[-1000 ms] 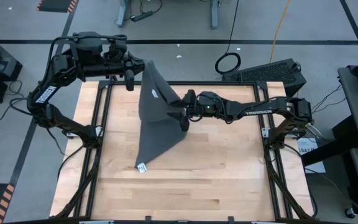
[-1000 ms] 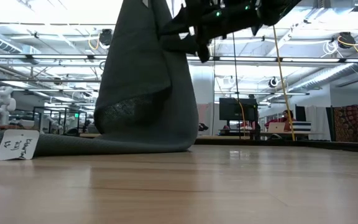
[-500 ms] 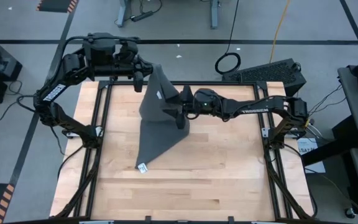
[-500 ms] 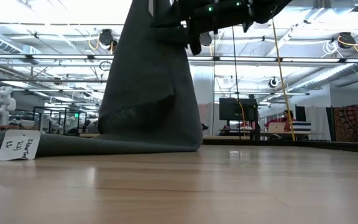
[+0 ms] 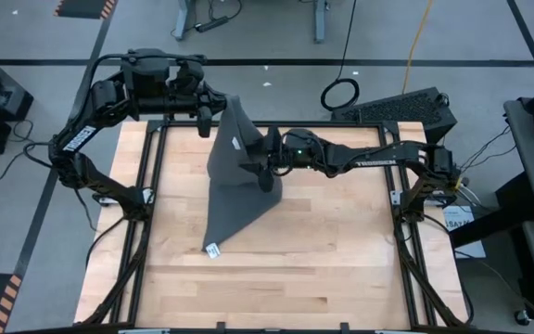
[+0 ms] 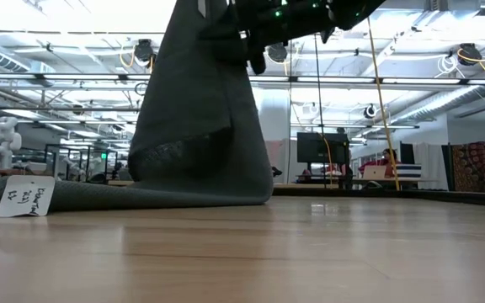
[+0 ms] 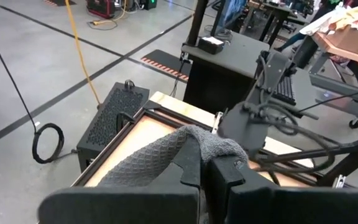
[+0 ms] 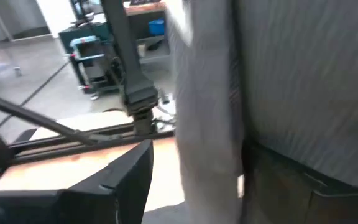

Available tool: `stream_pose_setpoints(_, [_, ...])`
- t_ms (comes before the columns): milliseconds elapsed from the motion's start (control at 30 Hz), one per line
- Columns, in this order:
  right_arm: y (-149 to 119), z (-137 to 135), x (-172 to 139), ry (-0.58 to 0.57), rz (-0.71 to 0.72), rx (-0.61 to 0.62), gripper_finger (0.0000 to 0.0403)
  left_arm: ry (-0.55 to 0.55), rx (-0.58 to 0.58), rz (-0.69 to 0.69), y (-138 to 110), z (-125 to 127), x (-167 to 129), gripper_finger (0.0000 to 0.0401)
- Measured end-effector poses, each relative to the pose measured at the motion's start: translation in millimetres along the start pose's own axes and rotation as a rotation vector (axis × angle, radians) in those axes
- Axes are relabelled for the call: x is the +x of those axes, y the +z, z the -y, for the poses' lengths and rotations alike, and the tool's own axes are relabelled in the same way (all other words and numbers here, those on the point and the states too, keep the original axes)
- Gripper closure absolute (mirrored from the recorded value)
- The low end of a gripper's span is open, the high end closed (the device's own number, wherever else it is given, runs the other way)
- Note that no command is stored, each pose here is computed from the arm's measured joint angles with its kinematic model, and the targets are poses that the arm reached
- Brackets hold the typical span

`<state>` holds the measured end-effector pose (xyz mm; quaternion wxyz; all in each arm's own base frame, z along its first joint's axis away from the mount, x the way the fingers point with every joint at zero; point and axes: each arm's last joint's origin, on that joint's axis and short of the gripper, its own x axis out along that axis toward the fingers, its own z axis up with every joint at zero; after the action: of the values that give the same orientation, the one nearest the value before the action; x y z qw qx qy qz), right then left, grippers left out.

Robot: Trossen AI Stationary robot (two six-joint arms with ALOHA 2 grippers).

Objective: Roll towel
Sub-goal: Fold the gray towel on the center of table

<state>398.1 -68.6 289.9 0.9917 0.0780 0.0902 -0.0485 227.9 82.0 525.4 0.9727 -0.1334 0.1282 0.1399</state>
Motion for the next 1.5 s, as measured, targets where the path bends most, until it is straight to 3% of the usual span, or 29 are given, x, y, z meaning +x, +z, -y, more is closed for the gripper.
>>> stream_pose_setpoints(200, [-12.1,-2.5,8.1,0.096,-0.050,0.067,0.0182,0.000,0.000,0.000,0.0,0.0,0.0,0.0399])
stream_pose_setpoints(600, [-31.5,-6.1,6.4,0.132,-0.252,0.146,0.0289,0.017,0.009,0.004,0.2,-1.0,-0.1,0.0399])
stream_pose_setpoints(967, [-48.7,-8.6,0.4,0.191,-0.441,0.137,0.0282,0.027,0.010,0.006,0.3,-1.2,-0.1,0.0399])
stream_pose_setpoints(1233, [-51.3,-9.5,-0.3,0.160,-0.460,0.109,0.0303,0.029,0.010,0.007,0.4,-1.3,-0.2,0.0399])
stream_pose_setpoints(1500, [-54.7,-15.6,-1.2,0.170,-0.487,0.061,0.0293,0.029,0.010,0.008,0.5,-1.2,-0.3,0.0399])
